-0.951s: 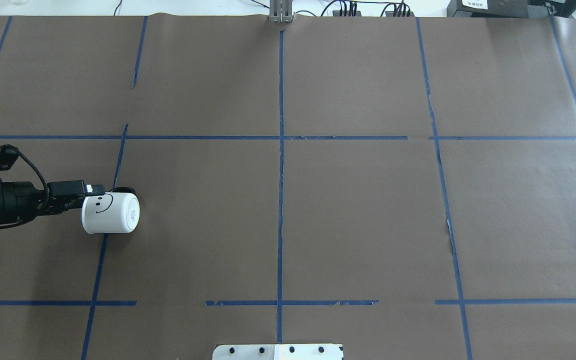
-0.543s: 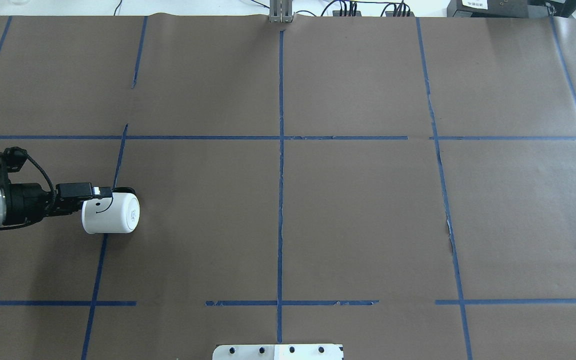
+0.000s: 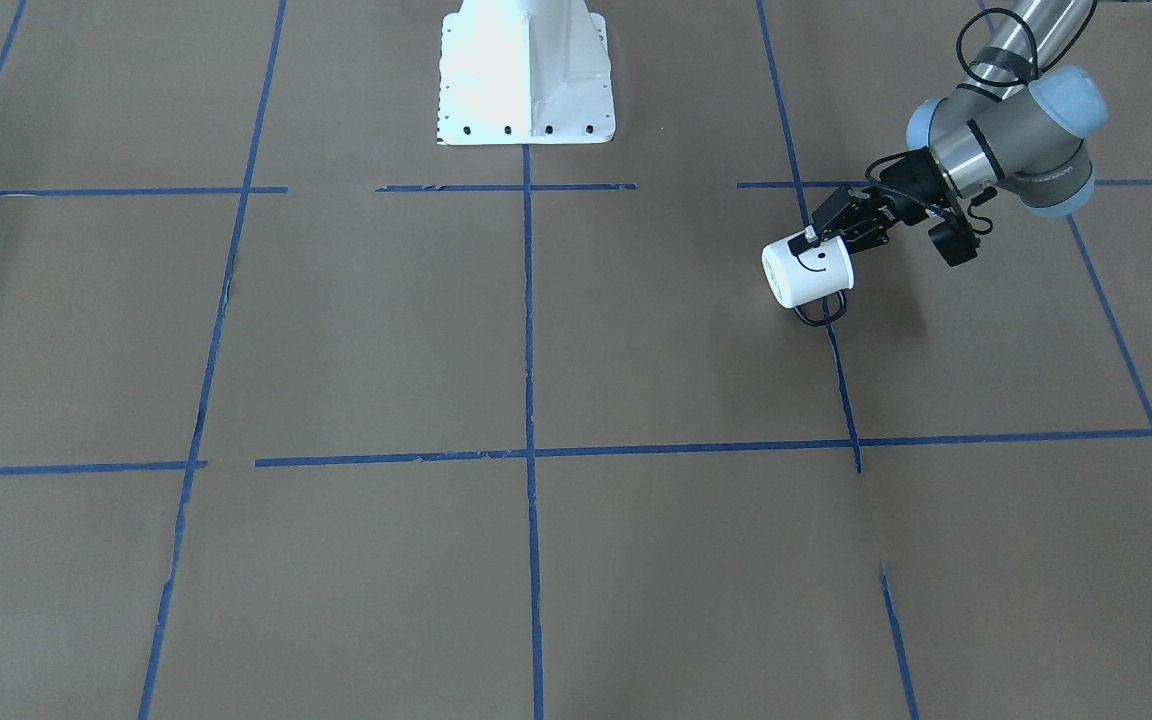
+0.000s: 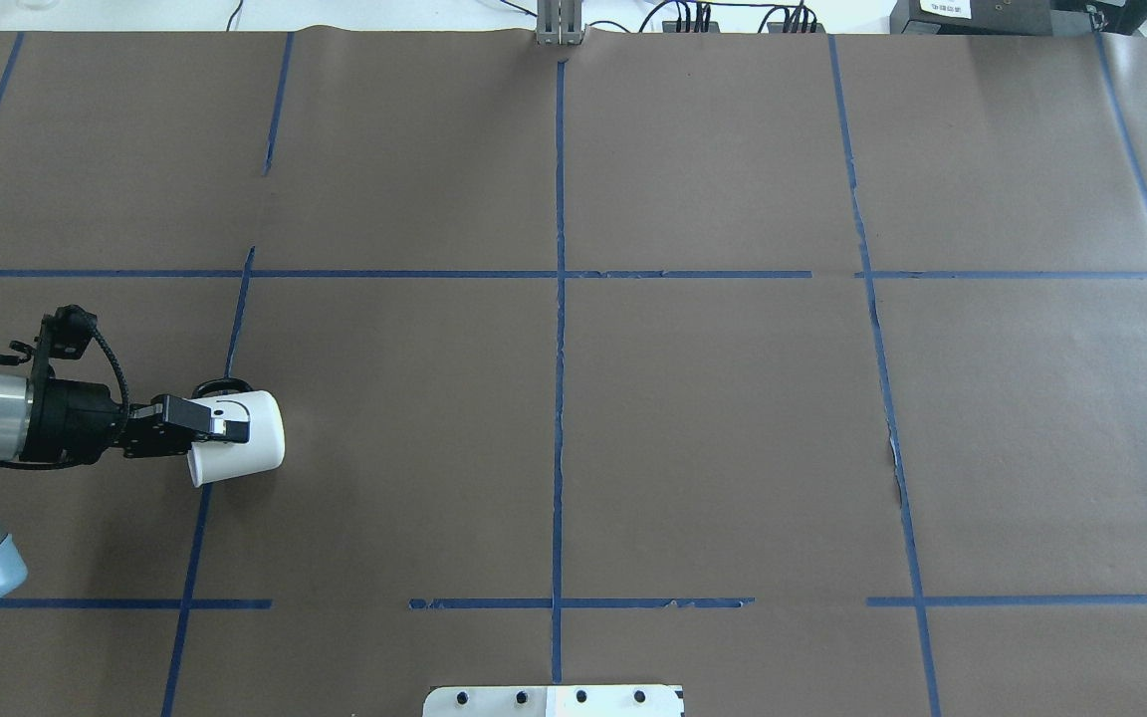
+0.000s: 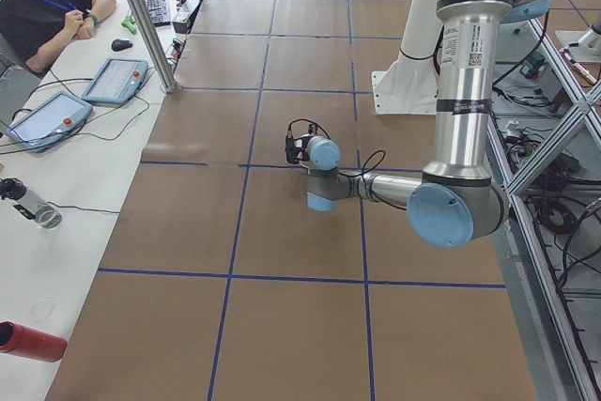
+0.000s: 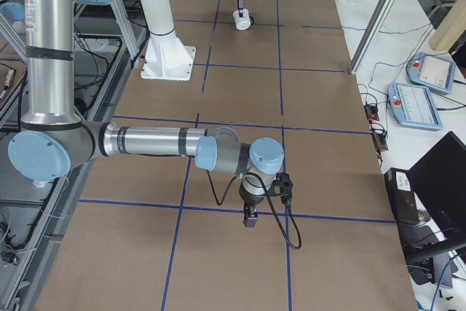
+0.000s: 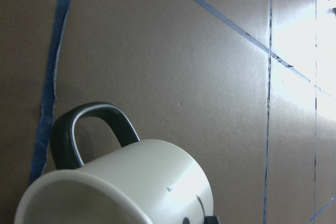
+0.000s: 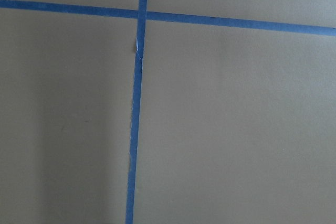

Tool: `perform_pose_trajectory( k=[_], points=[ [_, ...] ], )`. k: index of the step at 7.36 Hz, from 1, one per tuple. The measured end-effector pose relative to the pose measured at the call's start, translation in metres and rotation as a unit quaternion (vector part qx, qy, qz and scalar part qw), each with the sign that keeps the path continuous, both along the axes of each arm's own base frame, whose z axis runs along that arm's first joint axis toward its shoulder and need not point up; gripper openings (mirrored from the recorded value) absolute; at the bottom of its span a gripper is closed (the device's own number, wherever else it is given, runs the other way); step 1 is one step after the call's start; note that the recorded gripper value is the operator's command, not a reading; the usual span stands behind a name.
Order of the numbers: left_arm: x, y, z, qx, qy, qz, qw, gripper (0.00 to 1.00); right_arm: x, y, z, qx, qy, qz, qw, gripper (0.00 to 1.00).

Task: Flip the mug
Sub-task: 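Lift the mug with the left gripper and carry it toward the table center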

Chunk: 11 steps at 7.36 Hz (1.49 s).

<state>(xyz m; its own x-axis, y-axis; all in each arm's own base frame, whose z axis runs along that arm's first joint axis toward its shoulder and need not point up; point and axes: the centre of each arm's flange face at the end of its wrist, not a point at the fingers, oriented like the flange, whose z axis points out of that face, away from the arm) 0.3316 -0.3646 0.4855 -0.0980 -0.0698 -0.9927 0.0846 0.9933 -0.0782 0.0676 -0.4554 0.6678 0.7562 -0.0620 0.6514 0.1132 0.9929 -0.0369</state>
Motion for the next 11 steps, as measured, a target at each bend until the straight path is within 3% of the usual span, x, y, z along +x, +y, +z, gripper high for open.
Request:
perform_pose_trajectory(
  k=[2, 4, 7, 11],
  points=[
    [0.016, -0.025, -0.053, -0.010, 0.032, 0.019, 0.9993, 0.00, 0.000, 0.000, 0.000, 0.000, 0.000, 0.000, 1.0000, 1.00],
    [0.043, -0.070, -0.120, -0.030, 0.018, 0.011, 0.9993, 0.00, 0.000, 0.000, 0.000, 0.000, 0.000, 0.000, 1.0000, 1.00],
    [0.101, -0.131, -0.229, -0.112, -0.073, 0.002, 0.9911, 0.00, 0.000, 0.000, 0.000, 0.000, 0.000, 0.000, 1.0000, 1.00],
    [0.196, -0.174, -0.367, -0.208, -0.200, -0.006, 0.9574, 0.00, 0.000, 0.000, 0.000, 0.000, 0.000, 0.000, 1.0000, 1.00]
  ],
)
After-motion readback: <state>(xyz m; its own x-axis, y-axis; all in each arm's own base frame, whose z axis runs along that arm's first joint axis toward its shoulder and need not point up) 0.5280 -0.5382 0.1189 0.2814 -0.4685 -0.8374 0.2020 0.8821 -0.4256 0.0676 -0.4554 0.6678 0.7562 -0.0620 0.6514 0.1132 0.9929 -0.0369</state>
